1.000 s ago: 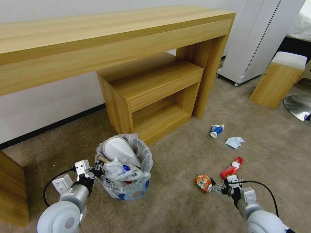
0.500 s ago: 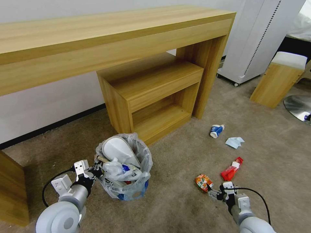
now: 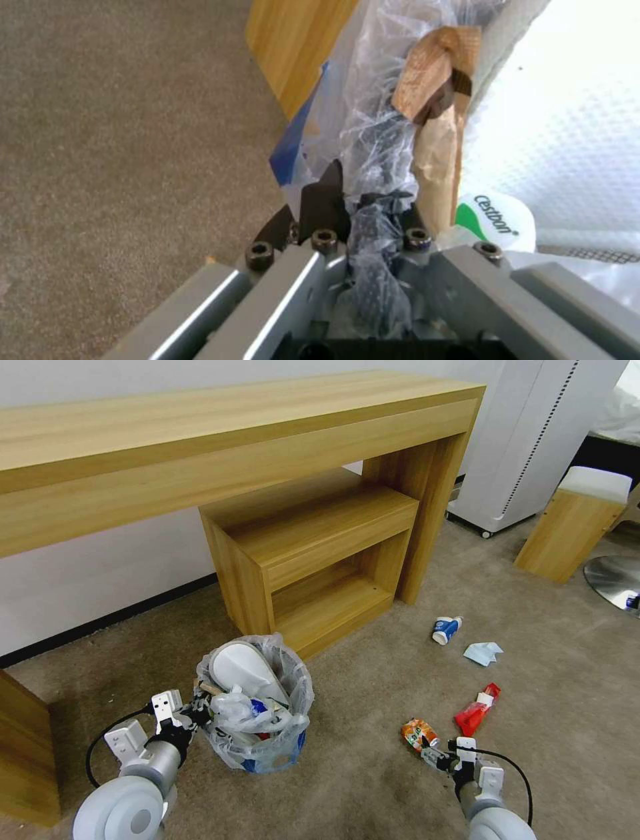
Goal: Pick up the trash bin and place the garbage on the floor into it.
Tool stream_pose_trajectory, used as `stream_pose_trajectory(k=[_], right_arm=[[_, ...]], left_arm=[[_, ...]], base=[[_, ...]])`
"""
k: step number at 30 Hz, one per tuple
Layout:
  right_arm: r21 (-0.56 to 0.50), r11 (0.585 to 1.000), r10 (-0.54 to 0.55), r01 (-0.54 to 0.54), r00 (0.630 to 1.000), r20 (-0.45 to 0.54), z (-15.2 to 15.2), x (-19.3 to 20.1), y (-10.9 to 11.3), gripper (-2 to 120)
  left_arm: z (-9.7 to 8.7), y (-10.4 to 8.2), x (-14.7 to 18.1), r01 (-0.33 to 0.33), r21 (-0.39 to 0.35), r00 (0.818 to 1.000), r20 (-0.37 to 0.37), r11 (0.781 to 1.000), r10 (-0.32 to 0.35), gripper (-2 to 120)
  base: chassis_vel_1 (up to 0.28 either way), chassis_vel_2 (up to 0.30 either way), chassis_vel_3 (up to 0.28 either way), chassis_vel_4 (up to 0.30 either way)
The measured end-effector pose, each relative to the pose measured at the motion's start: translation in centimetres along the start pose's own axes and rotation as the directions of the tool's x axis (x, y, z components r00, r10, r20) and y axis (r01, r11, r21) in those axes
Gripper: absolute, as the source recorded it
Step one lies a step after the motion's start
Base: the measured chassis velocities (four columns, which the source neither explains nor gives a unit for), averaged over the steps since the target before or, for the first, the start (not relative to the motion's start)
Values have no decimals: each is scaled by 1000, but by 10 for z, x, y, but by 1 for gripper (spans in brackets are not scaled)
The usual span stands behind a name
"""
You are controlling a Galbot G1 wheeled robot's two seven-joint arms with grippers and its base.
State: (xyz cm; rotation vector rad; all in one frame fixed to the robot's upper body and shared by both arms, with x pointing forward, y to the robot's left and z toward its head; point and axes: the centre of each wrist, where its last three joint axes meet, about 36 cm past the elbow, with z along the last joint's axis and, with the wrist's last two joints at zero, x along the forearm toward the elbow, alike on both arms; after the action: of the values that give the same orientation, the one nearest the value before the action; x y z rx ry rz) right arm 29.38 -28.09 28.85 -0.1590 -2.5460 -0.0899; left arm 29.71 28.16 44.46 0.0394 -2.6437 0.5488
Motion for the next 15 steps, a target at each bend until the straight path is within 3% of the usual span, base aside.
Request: stream_pose_trajectory(k=[15], right_arm=[[-29,999,19,-21,998,-55,24,-14,8,98]], left_arm=[[-3,1,1,4,7,1000,5,1000,-4,1]], base=[[0,0,0,0]])
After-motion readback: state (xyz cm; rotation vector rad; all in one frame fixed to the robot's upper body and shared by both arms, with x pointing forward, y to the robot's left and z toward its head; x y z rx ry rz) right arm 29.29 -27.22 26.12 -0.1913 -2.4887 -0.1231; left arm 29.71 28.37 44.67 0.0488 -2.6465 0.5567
